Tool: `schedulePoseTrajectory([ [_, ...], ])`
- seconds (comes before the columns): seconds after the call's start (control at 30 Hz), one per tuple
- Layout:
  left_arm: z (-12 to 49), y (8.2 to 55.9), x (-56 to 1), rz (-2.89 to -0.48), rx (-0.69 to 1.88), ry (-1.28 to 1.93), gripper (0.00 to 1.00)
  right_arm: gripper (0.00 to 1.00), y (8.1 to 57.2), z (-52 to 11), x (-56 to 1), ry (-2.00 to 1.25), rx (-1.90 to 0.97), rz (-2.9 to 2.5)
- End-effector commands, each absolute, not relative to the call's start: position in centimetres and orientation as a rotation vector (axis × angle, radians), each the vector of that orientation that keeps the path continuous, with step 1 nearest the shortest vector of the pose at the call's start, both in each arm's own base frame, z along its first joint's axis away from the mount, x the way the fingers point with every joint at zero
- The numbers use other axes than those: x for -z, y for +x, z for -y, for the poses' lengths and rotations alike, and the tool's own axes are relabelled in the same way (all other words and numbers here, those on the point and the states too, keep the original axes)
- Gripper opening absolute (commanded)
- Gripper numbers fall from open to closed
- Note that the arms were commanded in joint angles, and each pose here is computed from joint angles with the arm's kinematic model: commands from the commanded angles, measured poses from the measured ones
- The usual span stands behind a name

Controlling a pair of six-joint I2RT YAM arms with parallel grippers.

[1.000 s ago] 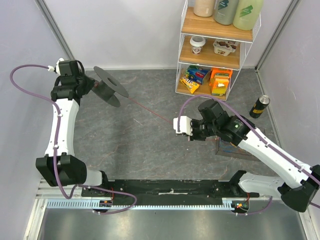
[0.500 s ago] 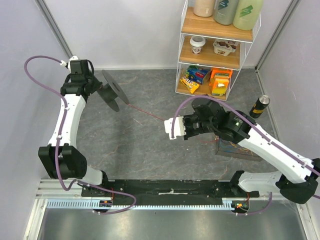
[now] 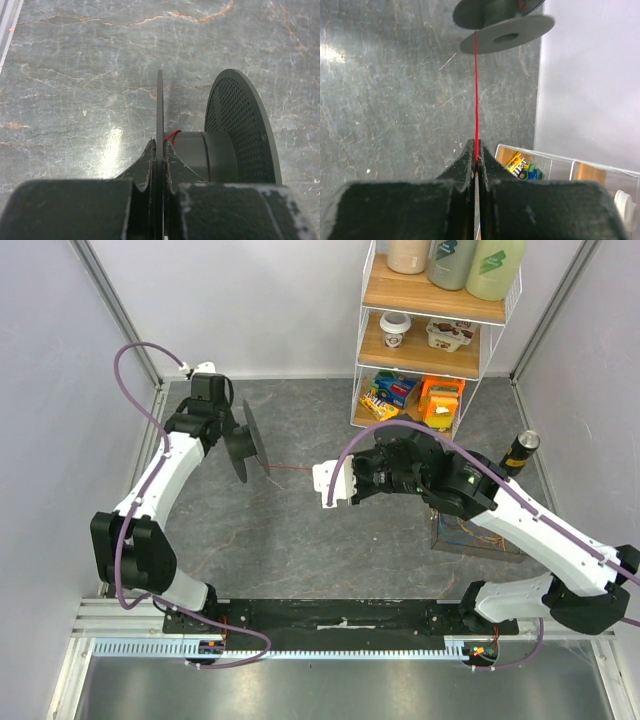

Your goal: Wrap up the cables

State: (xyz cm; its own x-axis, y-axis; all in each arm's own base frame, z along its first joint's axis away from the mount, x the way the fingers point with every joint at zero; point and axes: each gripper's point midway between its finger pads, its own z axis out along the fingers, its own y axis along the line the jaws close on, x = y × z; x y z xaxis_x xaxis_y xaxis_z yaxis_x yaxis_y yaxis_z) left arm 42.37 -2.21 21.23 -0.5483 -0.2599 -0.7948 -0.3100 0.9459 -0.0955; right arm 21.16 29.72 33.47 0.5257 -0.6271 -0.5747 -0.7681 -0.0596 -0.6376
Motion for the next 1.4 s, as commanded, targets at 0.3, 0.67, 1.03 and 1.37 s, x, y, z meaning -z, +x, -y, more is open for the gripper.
schedulePoseTrajectory([
  [0.3,4.9,43.0,-24.4,-2.015,-0.151,-0.177,0.02,0.00,24.5,-33.1,-47.0,-1.296,-0.201,-1.038],
  [0.67,10.0,40.6,-25.0,-1.969,-0.022,0.102,0.02,0.00,28.0,-34.8,-51.0,-1.088,-0.159,-1.037],
  [1.03,12.6,36.8,-26.1,-1.858,0.118,0.380,0.02,0.00,32.1,-34.5,-52.5,-0.933,-0.138,-1.099],
  [1.37,16.7,29.9,-28.8,-1.566,0.354,0.793,0.01,0.00,37.4,-31.8,-49.6,-0.920,-0.113,-1.186],
])
